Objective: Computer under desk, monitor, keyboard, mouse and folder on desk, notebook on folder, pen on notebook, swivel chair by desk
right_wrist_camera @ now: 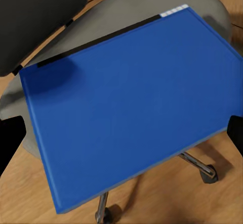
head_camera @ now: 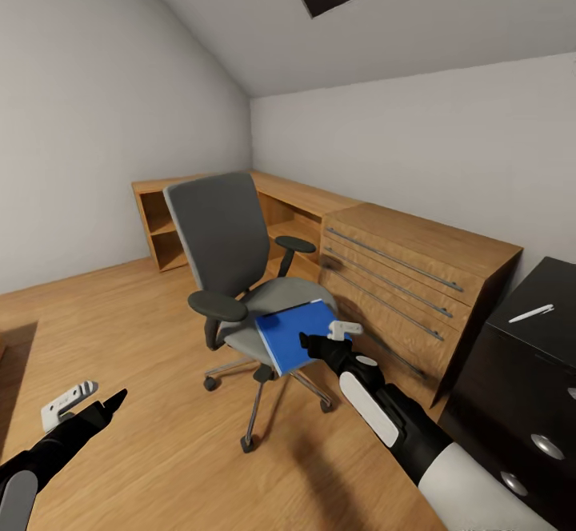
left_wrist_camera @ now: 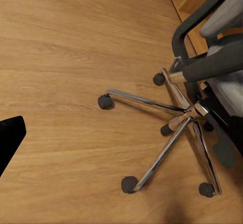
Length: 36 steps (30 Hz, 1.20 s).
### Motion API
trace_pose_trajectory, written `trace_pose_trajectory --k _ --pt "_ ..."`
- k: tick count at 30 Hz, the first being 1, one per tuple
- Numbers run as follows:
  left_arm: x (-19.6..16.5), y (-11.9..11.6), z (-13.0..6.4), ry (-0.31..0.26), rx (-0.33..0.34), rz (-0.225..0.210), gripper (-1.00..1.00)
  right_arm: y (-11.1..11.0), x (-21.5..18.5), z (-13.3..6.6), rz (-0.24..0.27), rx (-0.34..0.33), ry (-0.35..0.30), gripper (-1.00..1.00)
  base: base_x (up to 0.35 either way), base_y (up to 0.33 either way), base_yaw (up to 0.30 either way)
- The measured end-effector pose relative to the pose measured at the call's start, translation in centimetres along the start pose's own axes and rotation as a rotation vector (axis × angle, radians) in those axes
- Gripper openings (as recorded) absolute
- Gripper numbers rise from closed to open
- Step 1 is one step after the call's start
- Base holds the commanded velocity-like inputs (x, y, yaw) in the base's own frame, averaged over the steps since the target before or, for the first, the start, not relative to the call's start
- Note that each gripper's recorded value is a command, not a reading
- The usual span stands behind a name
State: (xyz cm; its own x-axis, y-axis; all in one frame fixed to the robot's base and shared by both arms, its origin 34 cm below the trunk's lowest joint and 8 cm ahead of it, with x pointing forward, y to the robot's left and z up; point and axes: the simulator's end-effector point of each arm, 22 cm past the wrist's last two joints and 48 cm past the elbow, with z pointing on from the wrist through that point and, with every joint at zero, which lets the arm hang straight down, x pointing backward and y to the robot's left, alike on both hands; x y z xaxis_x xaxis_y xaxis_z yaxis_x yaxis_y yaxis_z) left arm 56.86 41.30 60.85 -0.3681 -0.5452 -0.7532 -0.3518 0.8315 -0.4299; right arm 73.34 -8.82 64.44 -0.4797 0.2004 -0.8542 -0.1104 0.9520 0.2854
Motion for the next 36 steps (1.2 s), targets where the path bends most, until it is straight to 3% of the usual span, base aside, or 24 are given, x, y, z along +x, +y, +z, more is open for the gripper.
trace_pose_trajectory --k 12,19,28,36 --pt "0.1 0.0 0.0 0.004 -0.001 -0.001 1.00 -1.6 -0.6 0.0 0.017 0.025 -0.009 1.00 0.000 0.000 0.000" --pt "0.1 0.1 0.0 0.007 -0.004 -0.002 1.00 -3.2 -0.8 0.0 0.059 0.044 -0.007 1.00 0.000 0.000 0.000" --pt "1.2 0.9 0.4 0.006 -0.006 -0.003 1.00 -7.5 1.0 0.3 0.245 0.068 0.036 1.00 0.000 0.000 0.000" --pt "2.7 1.7 0.9 0.005 -0.006 -0.003 1.00 -14.0 3.1 0.8 0.484 0.150 0.050 1.00 0.000 0.000 0.000"
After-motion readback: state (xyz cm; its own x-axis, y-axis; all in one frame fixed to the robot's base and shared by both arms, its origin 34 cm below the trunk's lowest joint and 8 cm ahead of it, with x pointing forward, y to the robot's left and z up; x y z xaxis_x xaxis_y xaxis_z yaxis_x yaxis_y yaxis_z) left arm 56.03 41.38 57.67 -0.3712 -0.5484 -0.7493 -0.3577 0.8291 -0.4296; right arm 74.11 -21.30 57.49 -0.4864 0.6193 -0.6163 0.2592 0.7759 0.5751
